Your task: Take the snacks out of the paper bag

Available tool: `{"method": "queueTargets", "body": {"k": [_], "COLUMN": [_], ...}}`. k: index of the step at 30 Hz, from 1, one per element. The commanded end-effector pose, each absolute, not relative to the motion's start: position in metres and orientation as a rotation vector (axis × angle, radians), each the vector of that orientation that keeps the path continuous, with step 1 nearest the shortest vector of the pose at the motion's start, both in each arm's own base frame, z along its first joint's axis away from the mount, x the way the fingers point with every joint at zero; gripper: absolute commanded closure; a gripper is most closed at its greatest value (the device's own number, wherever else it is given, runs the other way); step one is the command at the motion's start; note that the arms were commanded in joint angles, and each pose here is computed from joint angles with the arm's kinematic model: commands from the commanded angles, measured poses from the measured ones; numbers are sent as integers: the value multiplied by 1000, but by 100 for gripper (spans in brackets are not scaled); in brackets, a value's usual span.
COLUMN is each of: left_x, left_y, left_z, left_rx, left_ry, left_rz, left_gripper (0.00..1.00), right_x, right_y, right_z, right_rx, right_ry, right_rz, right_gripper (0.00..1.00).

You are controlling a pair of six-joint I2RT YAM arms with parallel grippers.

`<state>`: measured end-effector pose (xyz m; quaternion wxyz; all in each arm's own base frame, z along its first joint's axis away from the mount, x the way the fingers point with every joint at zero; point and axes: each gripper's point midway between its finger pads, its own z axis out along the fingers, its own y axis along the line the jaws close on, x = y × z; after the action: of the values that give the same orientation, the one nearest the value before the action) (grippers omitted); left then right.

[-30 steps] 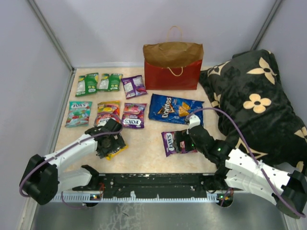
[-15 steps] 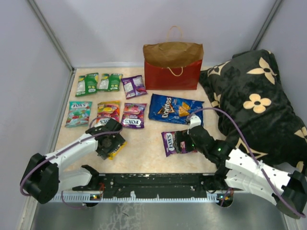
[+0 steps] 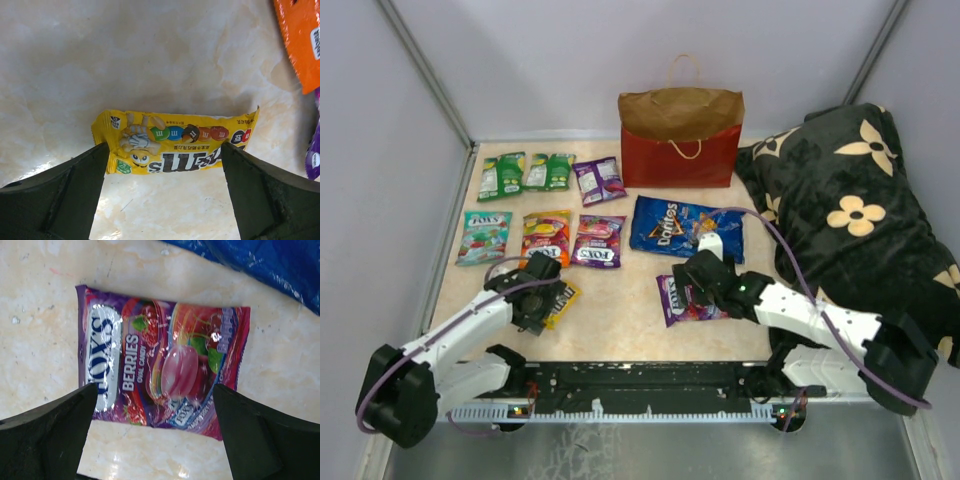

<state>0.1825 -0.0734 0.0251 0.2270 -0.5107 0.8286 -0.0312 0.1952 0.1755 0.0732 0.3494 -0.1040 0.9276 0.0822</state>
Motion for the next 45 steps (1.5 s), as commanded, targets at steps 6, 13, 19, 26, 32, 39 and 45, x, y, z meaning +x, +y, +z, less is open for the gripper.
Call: {"method": "queueTargets", "body": {"k": [6,13,19,26,32,39,45], "left_x": [202,187,168,164,161,153,145], "left_y": [-55,-50,-48,-52,-54,-58,-55], "left_z": [4,-6,-15,-6,-5,-5,3], "left_rx": [-1472,-1555,-1600,-1658,-1677,-1730,-1751], "left_ry": [2292,2301,2279,2277,2309,2294,2261], "left_rz": [-15,-31,-77,-89,-60,-103,-134], "left_gripper": [0,1,0,0,0,0,0], "right_x": [220,212,199,191,194,190,183], "right_y": [194,202,234,300,358,410,442], "right_z": [57,27,20,29,30,34,38], "right_rx": [-270,-276,-323,-336,-250,-208,-212], "right_ry": [2440,2504,2521,2512,2536,2531,2517], "right_rz": [156,181,262,383,507,595,629], "right_gripper": [1,1,1,1,1,1,1]}}
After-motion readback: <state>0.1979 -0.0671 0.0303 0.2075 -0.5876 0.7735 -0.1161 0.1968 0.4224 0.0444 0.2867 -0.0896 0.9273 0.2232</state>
